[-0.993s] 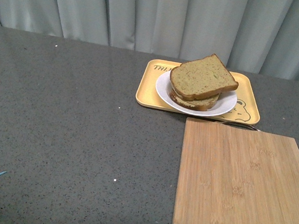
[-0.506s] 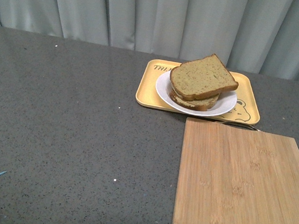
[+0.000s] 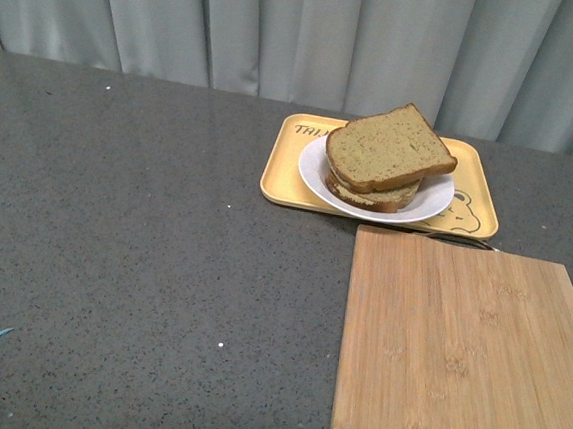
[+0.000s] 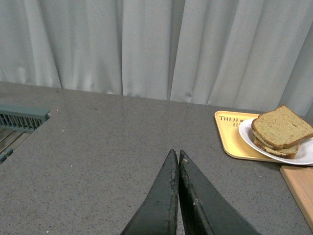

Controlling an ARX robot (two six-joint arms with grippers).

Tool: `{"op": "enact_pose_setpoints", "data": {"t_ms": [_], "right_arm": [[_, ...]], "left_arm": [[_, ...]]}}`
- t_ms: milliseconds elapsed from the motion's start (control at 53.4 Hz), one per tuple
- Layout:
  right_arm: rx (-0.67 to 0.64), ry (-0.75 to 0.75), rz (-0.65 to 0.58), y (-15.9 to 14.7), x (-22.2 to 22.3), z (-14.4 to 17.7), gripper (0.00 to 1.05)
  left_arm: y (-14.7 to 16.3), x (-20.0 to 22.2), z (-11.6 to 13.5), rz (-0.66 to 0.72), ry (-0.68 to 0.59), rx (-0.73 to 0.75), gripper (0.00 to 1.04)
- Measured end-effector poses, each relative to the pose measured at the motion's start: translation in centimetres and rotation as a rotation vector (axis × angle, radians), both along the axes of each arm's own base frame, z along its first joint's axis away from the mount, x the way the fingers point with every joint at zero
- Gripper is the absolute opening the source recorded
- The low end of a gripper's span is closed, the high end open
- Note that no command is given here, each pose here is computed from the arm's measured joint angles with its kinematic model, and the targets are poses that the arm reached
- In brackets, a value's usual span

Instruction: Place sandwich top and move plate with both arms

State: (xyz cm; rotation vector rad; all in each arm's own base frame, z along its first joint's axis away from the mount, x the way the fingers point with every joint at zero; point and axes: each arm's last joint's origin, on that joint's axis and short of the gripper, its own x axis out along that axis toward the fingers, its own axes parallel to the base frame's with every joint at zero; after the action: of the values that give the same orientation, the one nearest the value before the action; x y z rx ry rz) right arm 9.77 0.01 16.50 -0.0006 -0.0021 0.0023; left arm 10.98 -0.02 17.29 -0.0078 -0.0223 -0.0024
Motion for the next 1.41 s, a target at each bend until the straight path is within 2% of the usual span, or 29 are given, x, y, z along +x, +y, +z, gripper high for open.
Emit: {"op": "enact_pose_setpoints", "data": {"t_ms": [187, 375, 412, 600, 768, 862, 1406], "right_arm": [[0.0, 0.0, 0.0, 0.0, 0.0, 0.0, 0.95], [0.0, 0.0, 0.0, 0.0, 0.0, 0.0, 0.95], [0.0, 0.0, 0.0, 0.0, 0.0, 0.0, 0.95], [0.0, 0.0, 0.0, 0.0, 0.0, 0.0, 0.95], [0.0, 0.0, 0.0, 0.0, 0.0, 0.0, 0.95], [0.0, 0.0, 0.0, 0.0, 0.0, 0.0, 0.95], [0.0, 0.0, 0.0, 0.0, 0.0, 0.0, 0.95]], "left_arm": [[0.0, -0.9, -0.5, 0.0, 0.036, 0.0, 0.04], [0.0, -1.3, -0.3, 0.0, 0.007, 0.0, 0.04], [0.0, -1.3, -0.3, 0.0, 0.007, 0.0, 0.1], [0.0, -1.3, -0.3, 0.0, 0.006, 0.0, 0.56], [0.0, -1.3, -0.3, 0.0, 0.006, 0.0, 0.87], [0.0, -1.3, -0.3, 0.0, 0.006, 0.0, 1.0], [0.0, -1.3, -0.3, 0.0, 0.006, 0.001, 0.98]]}}
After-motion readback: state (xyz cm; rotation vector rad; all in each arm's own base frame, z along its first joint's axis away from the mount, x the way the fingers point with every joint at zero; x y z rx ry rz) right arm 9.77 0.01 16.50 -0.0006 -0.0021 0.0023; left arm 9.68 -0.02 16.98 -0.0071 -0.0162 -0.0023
